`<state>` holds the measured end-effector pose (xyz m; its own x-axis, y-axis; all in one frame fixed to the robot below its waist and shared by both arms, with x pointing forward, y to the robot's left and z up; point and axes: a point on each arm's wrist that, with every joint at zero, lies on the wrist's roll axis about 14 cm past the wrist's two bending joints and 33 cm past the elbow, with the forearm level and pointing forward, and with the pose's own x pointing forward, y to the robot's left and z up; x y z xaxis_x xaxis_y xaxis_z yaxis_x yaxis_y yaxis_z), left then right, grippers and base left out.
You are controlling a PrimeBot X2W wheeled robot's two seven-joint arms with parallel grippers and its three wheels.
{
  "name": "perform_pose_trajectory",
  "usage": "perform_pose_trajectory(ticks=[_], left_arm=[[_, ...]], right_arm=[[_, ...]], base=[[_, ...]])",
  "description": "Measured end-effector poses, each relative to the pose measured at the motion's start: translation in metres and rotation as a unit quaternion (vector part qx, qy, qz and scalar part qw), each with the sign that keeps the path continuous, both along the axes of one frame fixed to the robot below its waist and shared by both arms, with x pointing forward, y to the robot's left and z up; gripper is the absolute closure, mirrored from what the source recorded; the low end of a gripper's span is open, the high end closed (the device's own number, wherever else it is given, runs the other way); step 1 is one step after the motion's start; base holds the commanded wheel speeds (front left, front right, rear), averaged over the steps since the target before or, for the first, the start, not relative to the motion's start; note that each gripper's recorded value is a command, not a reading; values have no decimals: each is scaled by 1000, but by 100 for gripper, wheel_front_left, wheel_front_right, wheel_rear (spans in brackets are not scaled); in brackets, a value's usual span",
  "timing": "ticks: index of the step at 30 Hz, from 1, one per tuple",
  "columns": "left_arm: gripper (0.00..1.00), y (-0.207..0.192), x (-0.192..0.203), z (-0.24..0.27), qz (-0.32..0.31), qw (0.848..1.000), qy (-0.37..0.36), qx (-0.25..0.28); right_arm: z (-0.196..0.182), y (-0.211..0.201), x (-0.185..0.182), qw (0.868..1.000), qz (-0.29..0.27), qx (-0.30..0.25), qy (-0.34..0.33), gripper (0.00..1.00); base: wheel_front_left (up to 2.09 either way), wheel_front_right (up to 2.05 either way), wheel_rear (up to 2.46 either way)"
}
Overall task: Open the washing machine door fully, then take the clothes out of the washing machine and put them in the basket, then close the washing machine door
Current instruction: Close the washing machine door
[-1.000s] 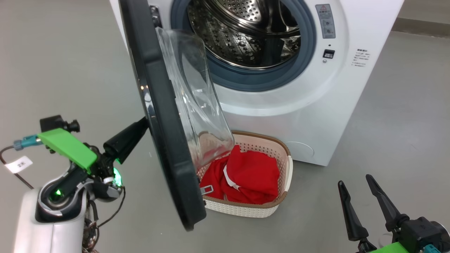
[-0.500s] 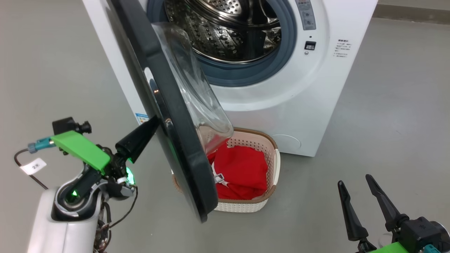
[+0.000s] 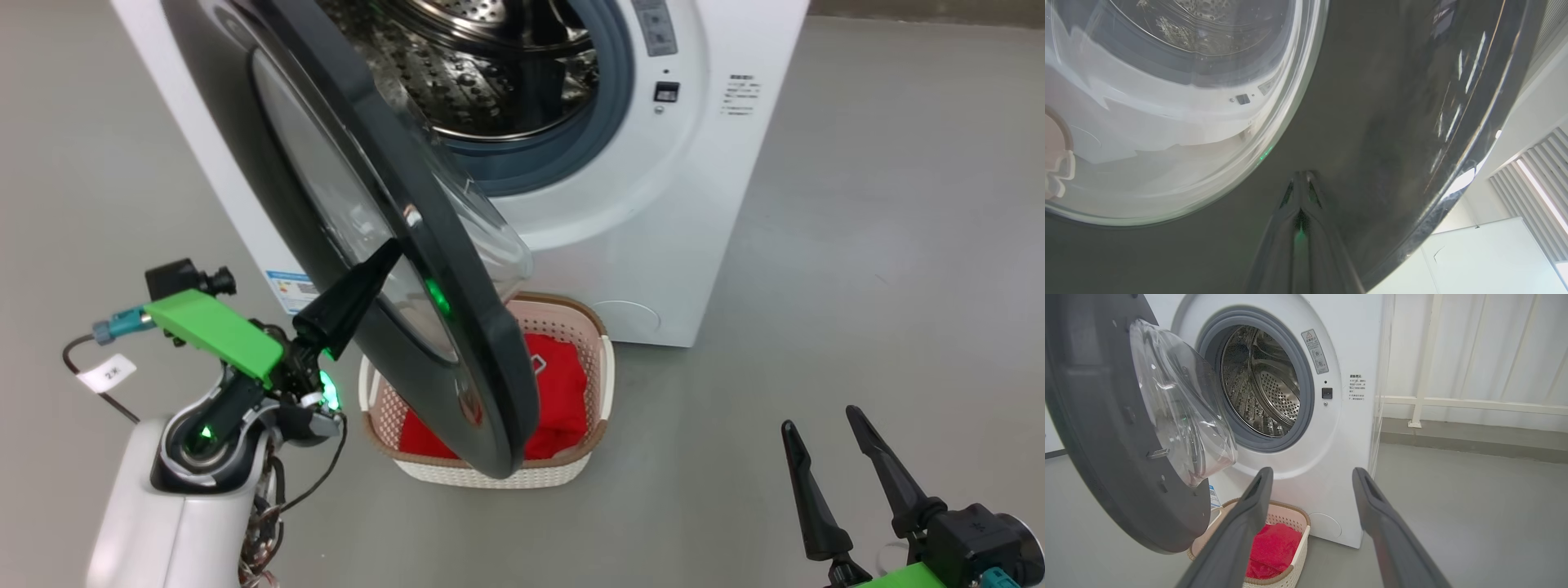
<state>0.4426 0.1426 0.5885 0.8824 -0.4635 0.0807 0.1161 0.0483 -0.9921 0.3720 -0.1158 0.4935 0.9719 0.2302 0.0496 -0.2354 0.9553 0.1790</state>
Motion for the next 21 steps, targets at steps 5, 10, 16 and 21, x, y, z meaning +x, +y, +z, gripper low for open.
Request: perform_pose_trajectory(ticks=[5, 10, 16, 21], left_arm=[[100, -15, 12, 2, -8, 1000, -4, -1], [100, -30, 24, 8, -17, 1000, -11, -10], [100, -47, 38, 17, -28, 999, -22, -10], [100, -57, 50, 16, -29, 999, -23, -9]], right_arm=[[-3, -12, -4, 1000, -18, -2, 4, 0], [1, -20, -2, 1000, -31, -1, -2, 0], [-3, -28, -4, 999, -45, -3, 4, 0], [-3, -32, -4, 999, -51, -4, 5, 0]], base=[[0, 0, 0], [0, 0, 0], [0, 0, 0], [0, 0, 0]])
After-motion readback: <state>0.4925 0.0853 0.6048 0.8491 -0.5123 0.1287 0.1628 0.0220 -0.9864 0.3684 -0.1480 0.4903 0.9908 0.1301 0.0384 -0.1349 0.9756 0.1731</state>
